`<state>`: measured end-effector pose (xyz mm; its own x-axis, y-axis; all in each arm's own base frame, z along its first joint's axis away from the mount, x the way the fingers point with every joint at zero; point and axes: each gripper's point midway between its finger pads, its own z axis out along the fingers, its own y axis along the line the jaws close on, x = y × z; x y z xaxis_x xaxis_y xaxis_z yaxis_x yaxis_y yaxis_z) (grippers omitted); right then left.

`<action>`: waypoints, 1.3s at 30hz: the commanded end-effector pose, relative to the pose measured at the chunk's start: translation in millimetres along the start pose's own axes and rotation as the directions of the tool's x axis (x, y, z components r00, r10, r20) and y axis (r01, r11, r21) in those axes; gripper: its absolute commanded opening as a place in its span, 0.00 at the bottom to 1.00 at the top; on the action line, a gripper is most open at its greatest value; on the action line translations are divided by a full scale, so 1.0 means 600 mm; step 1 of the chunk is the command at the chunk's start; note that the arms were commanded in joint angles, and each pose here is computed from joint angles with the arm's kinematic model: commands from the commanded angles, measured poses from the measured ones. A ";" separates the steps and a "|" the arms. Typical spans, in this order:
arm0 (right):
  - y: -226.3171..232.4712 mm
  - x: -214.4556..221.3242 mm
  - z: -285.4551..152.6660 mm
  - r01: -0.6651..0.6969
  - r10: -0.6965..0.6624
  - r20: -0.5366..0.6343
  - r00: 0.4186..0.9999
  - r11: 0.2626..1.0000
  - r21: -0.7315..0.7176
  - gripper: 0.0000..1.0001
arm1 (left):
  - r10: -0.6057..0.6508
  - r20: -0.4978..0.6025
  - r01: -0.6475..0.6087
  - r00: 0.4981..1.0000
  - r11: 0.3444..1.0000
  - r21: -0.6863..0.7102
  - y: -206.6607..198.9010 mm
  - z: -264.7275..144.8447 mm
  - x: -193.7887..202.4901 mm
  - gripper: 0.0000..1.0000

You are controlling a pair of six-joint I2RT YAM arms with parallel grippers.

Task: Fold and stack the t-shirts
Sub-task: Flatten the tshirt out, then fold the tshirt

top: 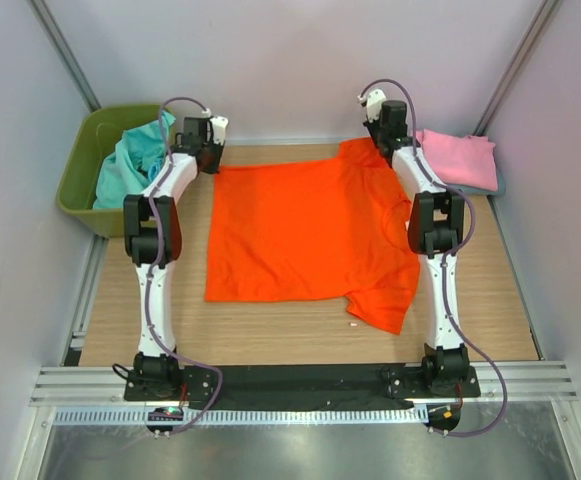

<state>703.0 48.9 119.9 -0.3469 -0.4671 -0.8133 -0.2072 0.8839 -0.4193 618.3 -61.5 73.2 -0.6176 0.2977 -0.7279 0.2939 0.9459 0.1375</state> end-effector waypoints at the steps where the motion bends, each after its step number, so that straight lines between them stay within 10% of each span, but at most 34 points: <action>1: -0.044 -0.084 -0.057 -0.030 0.027 0.102 0.994 0.999 0.022 0.01 | -0.010 0.151 0.008 0.989 1.000 0.015 0.010 -0.087 -0.108 0.00; 39: 0.043 0.045 -0.355 -0.053 0.030 -0.107 0.994 0.975 -0.217 0.01 | -0.052 0.012 0.049 0.999 0.983 0.178 -0.060 -0.267 0.021 0.00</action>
<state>500.6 48.0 153.2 -0.4885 -0.4573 -0.7431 -0.3813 0.8779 -0.2896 492.8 -72.6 156.2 -0.6379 0.2478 -0.7291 0.3802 0.9247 -0.0183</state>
